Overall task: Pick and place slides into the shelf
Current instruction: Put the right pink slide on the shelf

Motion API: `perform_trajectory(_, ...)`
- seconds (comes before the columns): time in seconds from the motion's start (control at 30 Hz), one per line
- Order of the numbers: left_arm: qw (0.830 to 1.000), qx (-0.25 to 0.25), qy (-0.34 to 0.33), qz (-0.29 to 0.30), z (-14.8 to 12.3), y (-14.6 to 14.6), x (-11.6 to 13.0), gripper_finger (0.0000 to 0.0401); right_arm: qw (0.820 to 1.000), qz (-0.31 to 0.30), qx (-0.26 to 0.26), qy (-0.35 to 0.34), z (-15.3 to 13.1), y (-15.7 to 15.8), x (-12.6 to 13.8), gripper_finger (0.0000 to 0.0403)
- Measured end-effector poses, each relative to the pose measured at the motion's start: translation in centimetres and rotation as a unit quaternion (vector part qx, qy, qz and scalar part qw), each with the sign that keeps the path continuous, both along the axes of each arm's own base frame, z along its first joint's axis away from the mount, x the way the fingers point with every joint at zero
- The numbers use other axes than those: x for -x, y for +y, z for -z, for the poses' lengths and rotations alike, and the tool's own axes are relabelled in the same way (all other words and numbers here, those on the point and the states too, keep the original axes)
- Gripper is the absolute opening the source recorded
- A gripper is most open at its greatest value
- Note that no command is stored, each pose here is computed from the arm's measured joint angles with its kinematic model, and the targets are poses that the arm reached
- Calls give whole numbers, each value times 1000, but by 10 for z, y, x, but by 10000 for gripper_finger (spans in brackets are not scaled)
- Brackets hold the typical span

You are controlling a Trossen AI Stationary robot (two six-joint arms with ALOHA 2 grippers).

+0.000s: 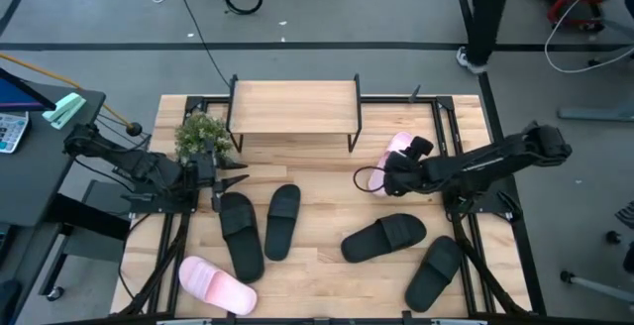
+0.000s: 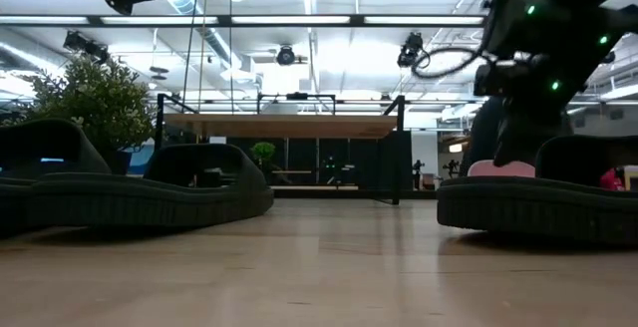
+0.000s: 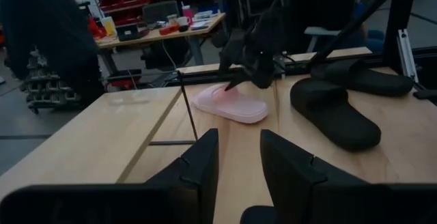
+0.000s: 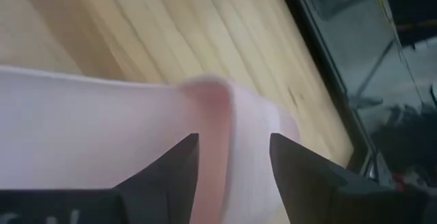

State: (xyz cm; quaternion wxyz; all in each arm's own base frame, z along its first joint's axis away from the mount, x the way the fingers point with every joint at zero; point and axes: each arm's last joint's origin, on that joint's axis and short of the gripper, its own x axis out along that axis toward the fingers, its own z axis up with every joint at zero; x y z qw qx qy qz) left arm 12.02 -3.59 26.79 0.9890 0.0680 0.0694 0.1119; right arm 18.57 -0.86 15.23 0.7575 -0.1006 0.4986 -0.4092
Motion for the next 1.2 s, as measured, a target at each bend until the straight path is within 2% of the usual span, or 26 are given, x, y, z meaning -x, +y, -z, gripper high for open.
perform_trajectory(0.2, 1000, -3, 1, 0, 0, 0, 0, 116, 999, 40, 9, 24, 10, -13, -2, 184)
perform_trajectory(0.33, 1000, -3, 1, 0, 0, 0, 0, 111, 997, 69, 9, 26, 10, -24, 0, 166)
perform_trajectory(0.43, 1000, -3, 1, 0, 0, 0, 0, 110, 996, 86, 6, 27, 10, -30, 1, 127)
perform_trajectory(0.6, 1000, -3, 1, 0, 0, 0, 0, 114, 994, 110, -19, 8, 11, -34, 2, 20)
perform_trajectory(0.73, 1000, 0, 0, 0, 0, 0, 0, 112, 991, 114, -63, -29, 9, -25, 1, 20)
perform_trajectory(0.97, 999, 35, -8, -4, 0, 0, 0, 108, 983, 44, -131, -123, -19, 16, 1, 11)
perform_trajectory(1.1, 999, 40, -10, -5, 0, 0, 0, 107, 963, -16, -178, -199, -53, 40, -1, 9)
perform_trajectory(1.2, 999, 47, -11, -6, 0, 0, 0, 107, 946, -72, -187, -253, -84, 54, -3, 9)
